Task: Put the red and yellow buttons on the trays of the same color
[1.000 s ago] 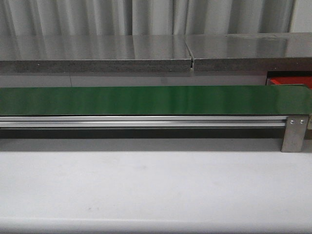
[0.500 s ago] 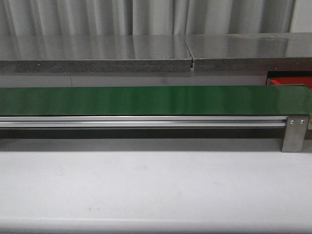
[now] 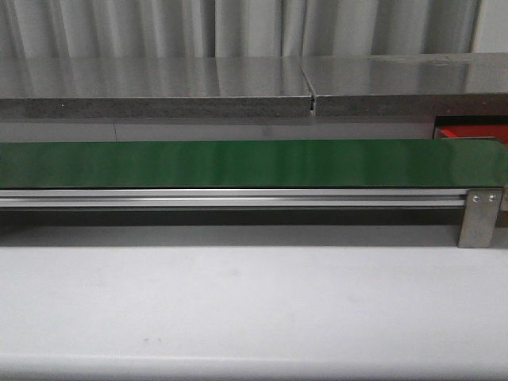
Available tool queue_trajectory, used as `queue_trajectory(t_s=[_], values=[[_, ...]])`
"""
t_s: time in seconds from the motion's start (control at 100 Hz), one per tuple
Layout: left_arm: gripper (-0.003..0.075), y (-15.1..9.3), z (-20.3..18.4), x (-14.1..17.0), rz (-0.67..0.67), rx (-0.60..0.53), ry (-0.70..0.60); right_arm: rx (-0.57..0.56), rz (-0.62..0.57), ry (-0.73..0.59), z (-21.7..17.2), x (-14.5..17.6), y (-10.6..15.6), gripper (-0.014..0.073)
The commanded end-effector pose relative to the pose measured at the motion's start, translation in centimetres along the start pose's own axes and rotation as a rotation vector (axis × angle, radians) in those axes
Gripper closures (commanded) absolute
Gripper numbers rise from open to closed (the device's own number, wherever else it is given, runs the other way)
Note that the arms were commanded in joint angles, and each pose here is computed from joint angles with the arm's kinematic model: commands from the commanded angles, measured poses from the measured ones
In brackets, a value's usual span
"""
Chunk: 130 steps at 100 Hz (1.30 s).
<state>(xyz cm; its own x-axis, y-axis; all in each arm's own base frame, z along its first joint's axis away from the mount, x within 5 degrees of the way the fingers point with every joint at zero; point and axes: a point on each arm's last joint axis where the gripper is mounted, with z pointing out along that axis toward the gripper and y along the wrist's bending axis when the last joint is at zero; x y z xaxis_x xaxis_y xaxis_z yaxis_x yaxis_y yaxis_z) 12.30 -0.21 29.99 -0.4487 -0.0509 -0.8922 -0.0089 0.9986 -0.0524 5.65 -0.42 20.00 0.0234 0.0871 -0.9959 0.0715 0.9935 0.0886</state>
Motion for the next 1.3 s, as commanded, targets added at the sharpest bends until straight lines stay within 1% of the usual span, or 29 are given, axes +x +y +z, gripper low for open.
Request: queue_trajectory(t_s=[0.0,0.03,0.1,0.13,0.14,0.15,0.17,0.18,0.22,0.27,0.29,0.44,0.56,0.82,1.09,1.29], values=[[0.0696,-0.1,0.6,-1.9,-0.007,0.002,-0.017,-0.004,-0.017,-0.115,-0.3,-1.5,0.1,0.0712],[0.0657,-0.1,0.9,-2.0,-0.007,0.001,0.001,-0.004,-0.017,-0.115,-0.3,-1.5,0.1,0.0712],[0.0512,-0.2,1.6,-2.2,-0.015,0.002,0.033,-0.004,-0.017,-0.115,-0.3,-1.5,0.1,0.0712],[0.0424,-0.2,1.9,-2.3,-0.018,0.003,0.042,-0.004,-0.017,-0.115,-0.3,-1.5,0.1,0.0712],[0.0407,-0.2,2.0,-2.3,-0.018,0.003,0.045,-0.004,-0.017,-0.115,-0.3,-1.5,0.1,0.0712],[0.0370,-0.2,2.1,-2.4,-0.018,0.003,0.046,-0.004,-0.017,-0.115,-0.3,-1.5,0.1,0.0712],[0.0335,-0.2,2.2,-2.4,-0.018,0.002,0.053,-0.004,-0.017,-0.115,-0.3,-1.5,0.1,0.0712],[0.0300,-0.2,2.4,-2.5,-0.018,0.002,0.056,-0.004,-0.017,-0.115,-0.3,-1.5,0.1,0.0712],[0.0213,-0.2,2.6,-2.7,-0.018,0.002,0.061,-0.004,-0.017,-0.115,-0.3,-1.5,0.1,0.0712],[0.0153,-0.2,2.9,-3.0,-0.018,0.001,0.068,-0.004,-0.017,-0.115,-0.3,-1.5,0.1,0.0712],[0.0142,-0.2,3.0,-3.2,-0.020,0.001,0.074,-0.004,-0.017,-0.115,-0.3,-1.5,0.1,0.0712],[0.0154,-0.2,4.4,-4.3,-0.081,-0.009,0.114,-0.004,-0.017,-0.115,-0.3,-1.5,0.1,0.0712],[0.0155,0.7,5.7,-5.2,-0.145,-0.060,0.187,-0.004,-0.017,-0.115,-0.3,-1.5,0.1,0.0712],[0.0155,4.8,7.8,-6.7,-0.305,-0.206,0.334,-0.004,-0.017,-0.115,-0.3,-1.5,0.1,0.0712],[0.0155,9.0,9.4,-6.6,-0.436,-0.320,0.488,-0.004,-0.017,-0.115,-0.3,-1.5,0.1,0.0712],[0.0155,11.9,10.6,-6.2,-0.522,-0.377,0.543,-0.004,-0.017,-0.115,-0.3,-1.5,0.1,0.0712]])
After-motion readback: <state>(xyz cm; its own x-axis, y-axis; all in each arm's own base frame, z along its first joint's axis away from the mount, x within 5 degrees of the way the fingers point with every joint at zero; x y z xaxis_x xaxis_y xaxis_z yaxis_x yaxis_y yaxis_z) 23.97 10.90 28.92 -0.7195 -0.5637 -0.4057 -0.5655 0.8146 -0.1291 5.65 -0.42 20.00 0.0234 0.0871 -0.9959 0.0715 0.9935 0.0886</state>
